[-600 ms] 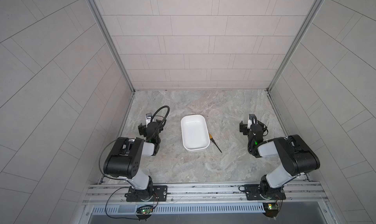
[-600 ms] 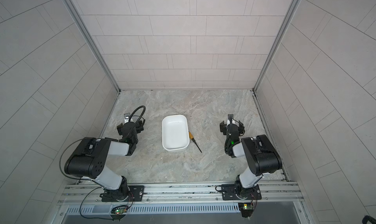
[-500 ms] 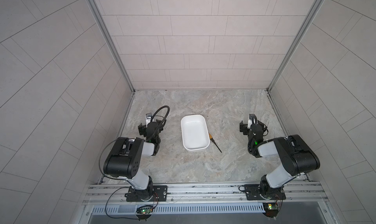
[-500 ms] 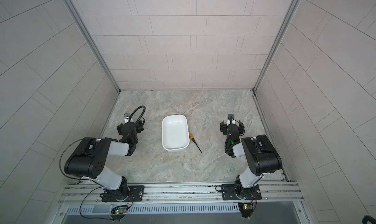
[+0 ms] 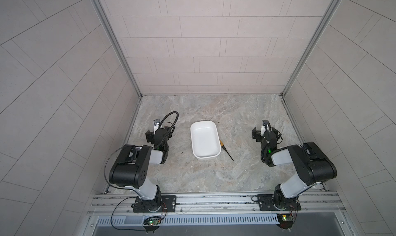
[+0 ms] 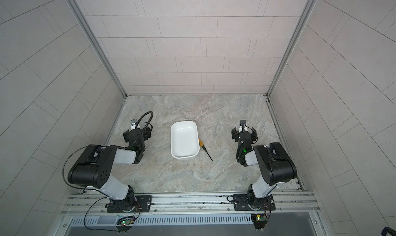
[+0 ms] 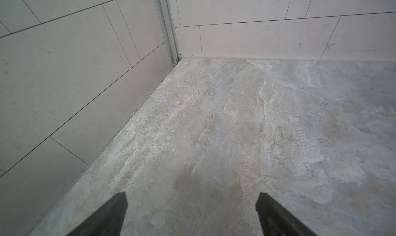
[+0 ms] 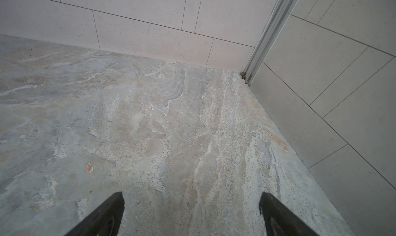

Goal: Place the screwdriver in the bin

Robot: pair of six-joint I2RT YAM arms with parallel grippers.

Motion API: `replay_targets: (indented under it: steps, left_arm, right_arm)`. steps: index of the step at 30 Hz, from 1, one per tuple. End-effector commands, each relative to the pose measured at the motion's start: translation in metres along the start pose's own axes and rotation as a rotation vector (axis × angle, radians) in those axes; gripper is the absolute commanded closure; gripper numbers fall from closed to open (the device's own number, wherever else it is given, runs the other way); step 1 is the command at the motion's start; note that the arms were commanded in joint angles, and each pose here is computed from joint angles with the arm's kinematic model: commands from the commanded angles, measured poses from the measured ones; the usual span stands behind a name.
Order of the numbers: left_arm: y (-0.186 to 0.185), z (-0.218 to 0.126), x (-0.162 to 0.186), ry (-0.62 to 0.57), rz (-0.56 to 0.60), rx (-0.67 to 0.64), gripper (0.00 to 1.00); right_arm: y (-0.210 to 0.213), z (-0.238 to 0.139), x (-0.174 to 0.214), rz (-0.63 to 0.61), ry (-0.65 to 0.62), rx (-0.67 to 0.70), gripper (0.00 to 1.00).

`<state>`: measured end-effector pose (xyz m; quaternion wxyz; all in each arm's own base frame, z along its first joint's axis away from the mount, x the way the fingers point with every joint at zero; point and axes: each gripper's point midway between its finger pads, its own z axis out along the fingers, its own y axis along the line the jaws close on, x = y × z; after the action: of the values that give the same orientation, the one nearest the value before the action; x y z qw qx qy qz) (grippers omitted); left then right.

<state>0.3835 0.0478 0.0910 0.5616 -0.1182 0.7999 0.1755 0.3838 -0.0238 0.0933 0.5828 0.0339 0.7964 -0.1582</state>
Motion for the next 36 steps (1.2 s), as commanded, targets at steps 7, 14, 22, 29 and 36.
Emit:
replay_targets:
  steps: [7, 14, 22, 29, 36]
  left_arm:
    - [0.001, 0.000, -0.004, -0.018, -0.014, -0.006, 0.00]
    - [0.000, -0.001, -0.004, -0.025, -0.012, -0.006, 0.00]
    - [-0.007, -0.038, -0.018, -0.182, 0.039, -0.007, 0.00]
    - [-0.031, -0.087, -0.062, -0.224, 0.133, 0.047, 0.00]
    - [-0.081, -0.171, -0.073, 0.090, -0.119, 0.563, 0.00]
  right_arm:
    - [0.000, 0.000, -0.003, 0.003, -0.007, -0.003, 0.01]
    - [-0.001, -0.001, -0.004, 0.002, -0.013, -0.001, 0.01]
    - [-0.007, -0.046, -0.025, -0.035, -0.183, 0.105, 0.01]
    - [0.033, -0.074, -0.063, -0.221, -0.201, 0.129, 0.01]
    - [0.042, -0.137, -0.079, 0.081, -0.161, -0.034, 0.01]
